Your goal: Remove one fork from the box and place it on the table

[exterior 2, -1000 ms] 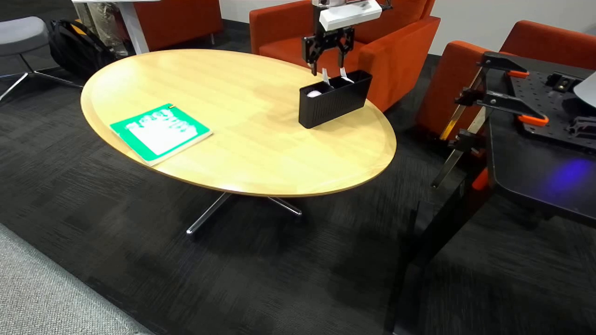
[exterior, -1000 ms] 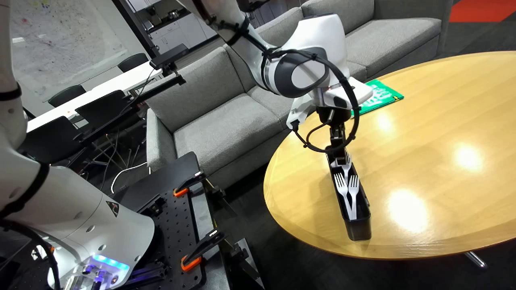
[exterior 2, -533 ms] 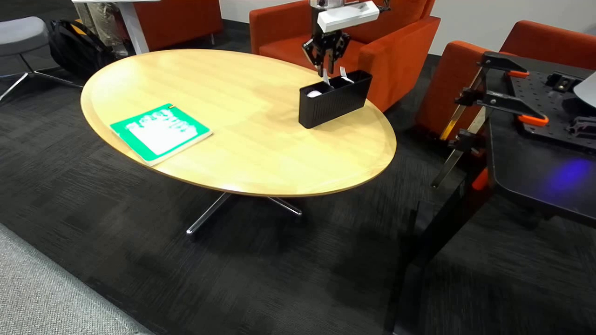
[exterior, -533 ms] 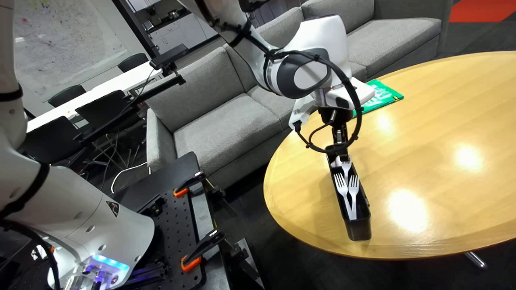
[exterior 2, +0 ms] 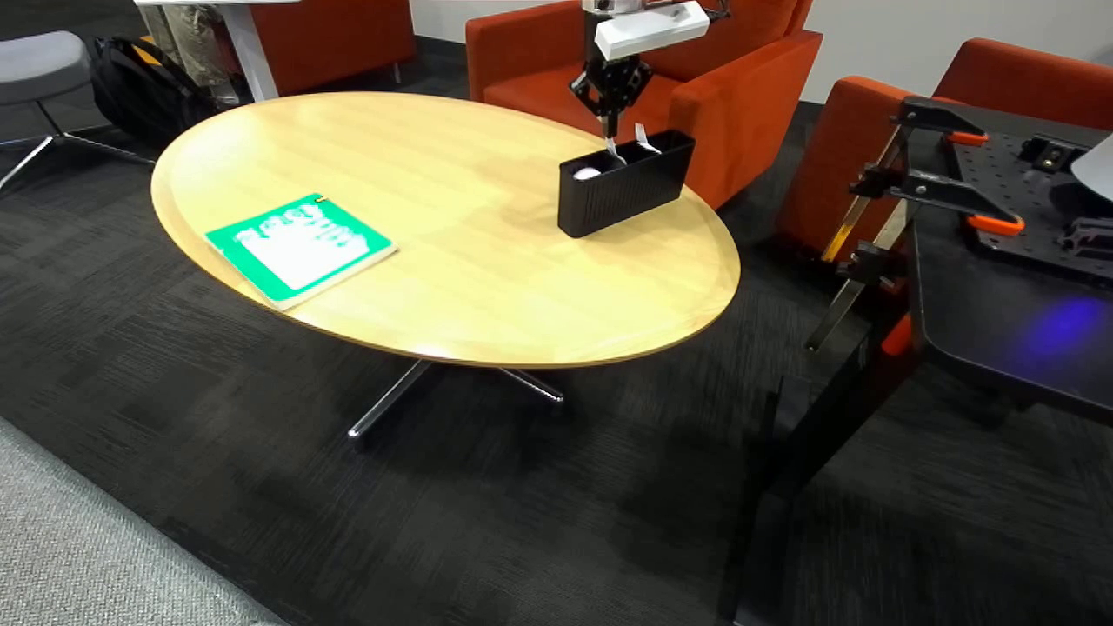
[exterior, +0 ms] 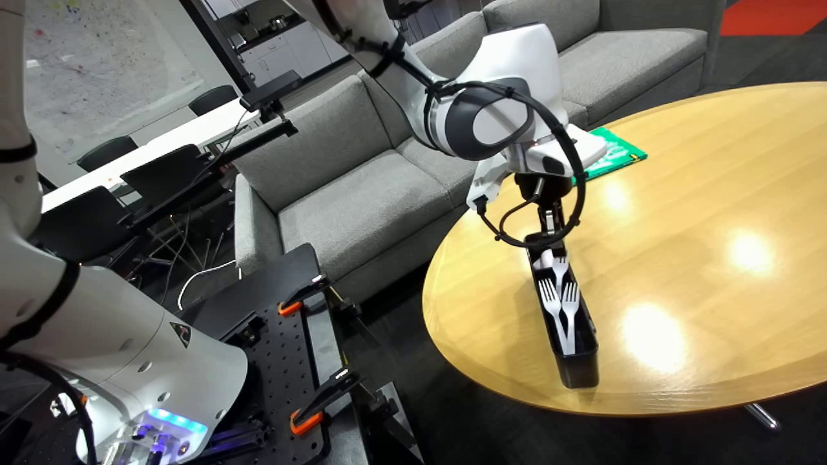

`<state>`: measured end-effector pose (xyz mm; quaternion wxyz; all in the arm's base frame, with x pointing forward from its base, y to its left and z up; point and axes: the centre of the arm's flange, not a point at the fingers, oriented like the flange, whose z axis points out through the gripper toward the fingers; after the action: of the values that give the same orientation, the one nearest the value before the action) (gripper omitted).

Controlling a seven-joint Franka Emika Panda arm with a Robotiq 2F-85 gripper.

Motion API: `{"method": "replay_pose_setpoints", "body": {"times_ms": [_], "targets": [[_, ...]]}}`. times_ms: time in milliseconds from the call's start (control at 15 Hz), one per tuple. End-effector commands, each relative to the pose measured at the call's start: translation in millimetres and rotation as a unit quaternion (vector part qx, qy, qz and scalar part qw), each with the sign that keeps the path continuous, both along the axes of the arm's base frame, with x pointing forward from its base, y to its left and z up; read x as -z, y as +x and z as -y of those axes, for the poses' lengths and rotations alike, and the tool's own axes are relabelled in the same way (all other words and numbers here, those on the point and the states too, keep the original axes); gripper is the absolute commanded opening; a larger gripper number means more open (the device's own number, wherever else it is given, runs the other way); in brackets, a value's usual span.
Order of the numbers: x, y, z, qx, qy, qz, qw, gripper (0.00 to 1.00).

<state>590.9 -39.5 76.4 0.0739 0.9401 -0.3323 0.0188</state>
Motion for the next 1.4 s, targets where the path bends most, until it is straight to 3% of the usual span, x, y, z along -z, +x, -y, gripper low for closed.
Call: {"method": "replay_pose_setpoints", "body": {"times_ms": [0, 533, 733, 1067, 1333], "targets": [[-33.2, -21.5, 2.7, 0.001, 0.002, 0.026, 0.9996, 0.01], [-121.5, -64.1, 0.0, -0.007, 0.021, 0.063, 0.9978, 0.01], [-162.8, -72.7, -12.8, -0.041, 0.019, 0.091, 0.9948, 0.01], [-200.6, -53.7, -67.9, -0.139, 0.006, 0.118, 0.9831, 0.01], [-189.7, -39.5, -138.4, -0.231, -0.015, 0.125, 0.9648, 0.01]]}}
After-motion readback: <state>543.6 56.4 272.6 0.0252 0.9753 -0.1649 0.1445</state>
